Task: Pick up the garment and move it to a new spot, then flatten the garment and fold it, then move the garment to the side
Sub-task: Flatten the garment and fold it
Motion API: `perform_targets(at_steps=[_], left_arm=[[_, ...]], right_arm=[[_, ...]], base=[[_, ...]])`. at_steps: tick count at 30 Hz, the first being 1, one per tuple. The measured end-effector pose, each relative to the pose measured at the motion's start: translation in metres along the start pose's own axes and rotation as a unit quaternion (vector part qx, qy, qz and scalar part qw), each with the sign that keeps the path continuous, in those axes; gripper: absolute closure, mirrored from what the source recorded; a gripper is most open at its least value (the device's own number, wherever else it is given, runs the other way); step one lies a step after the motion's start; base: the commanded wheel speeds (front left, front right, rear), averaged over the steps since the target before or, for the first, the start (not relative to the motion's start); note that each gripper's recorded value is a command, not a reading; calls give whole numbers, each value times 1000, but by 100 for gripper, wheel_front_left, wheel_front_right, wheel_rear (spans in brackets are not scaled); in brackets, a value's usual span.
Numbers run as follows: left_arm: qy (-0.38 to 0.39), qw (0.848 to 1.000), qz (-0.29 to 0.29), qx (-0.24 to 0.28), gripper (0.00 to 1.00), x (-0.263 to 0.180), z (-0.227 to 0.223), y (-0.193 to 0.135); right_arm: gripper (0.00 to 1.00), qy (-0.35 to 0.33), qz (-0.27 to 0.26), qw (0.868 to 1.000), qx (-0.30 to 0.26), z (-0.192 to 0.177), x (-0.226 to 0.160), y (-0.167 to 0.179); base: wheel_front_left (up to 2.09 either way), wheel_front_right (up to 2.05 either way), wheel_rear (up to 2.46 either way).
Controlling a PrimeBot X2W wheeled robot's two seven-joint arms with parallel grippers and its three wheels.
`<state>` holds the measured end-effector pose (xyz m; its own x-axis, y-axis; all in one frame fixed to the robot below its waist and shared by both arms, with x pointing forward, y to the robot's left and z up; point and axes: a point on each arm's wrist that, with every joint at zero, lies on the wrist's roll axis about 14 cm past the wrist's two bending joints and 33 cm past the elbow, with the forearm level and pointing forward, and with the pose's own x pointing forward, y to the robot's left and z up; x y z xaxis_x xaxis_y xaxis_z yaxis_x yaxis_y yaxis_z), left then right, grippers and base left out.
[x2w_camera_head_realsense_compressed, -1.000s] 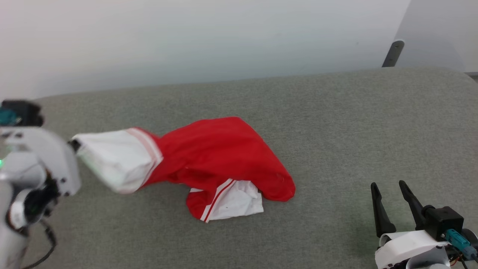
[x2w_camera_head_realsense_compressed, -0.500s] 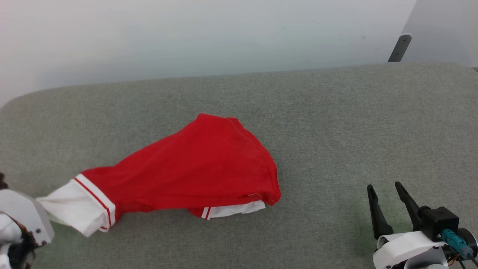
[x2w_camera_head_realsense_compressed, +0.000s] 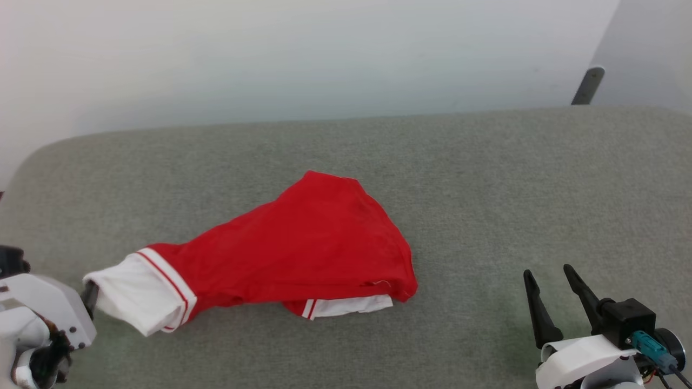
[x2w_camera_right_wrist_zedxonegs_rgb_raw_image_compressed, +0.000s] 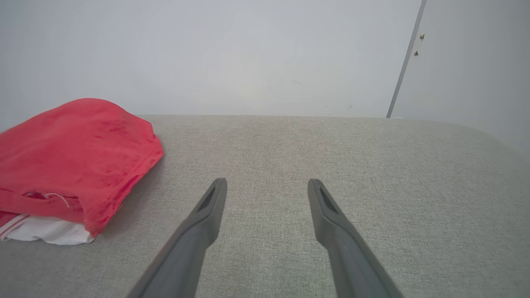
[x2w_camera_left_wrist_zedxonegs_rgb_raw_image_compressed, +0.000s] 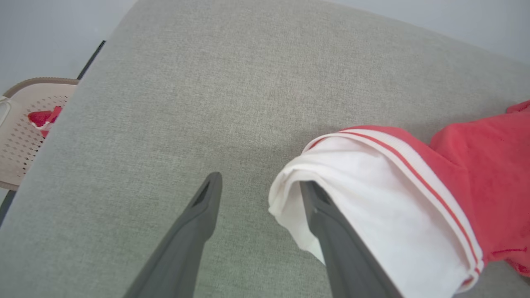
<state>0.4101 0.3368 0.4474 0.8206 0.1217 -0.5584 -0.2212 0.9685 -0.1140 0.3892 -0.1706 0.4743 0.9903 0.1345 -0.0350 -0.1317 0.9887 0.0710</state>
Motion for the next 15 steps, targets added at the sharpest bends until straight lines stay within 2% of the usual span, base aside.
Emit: perform_targets(at_steps=[6, 10, 15], left_arm=[[-103, 995, -9, 8, 0, -23, 36, -1], [-201, 979, -24, 16, 0, -51, 59, -8], [-282, 959, -18, 12, 0, -89, 61, -7]], right_arm=[[0, -8, 31, 999, -4, 10, 4, 18], [0, -6, 52, 999, 1, 14, 5, 33], [0, -1, 88, 996, 18, 20, 12, 58]], base=[[0, 0, 0], [0, 0, 0], [0, 0, 0]])
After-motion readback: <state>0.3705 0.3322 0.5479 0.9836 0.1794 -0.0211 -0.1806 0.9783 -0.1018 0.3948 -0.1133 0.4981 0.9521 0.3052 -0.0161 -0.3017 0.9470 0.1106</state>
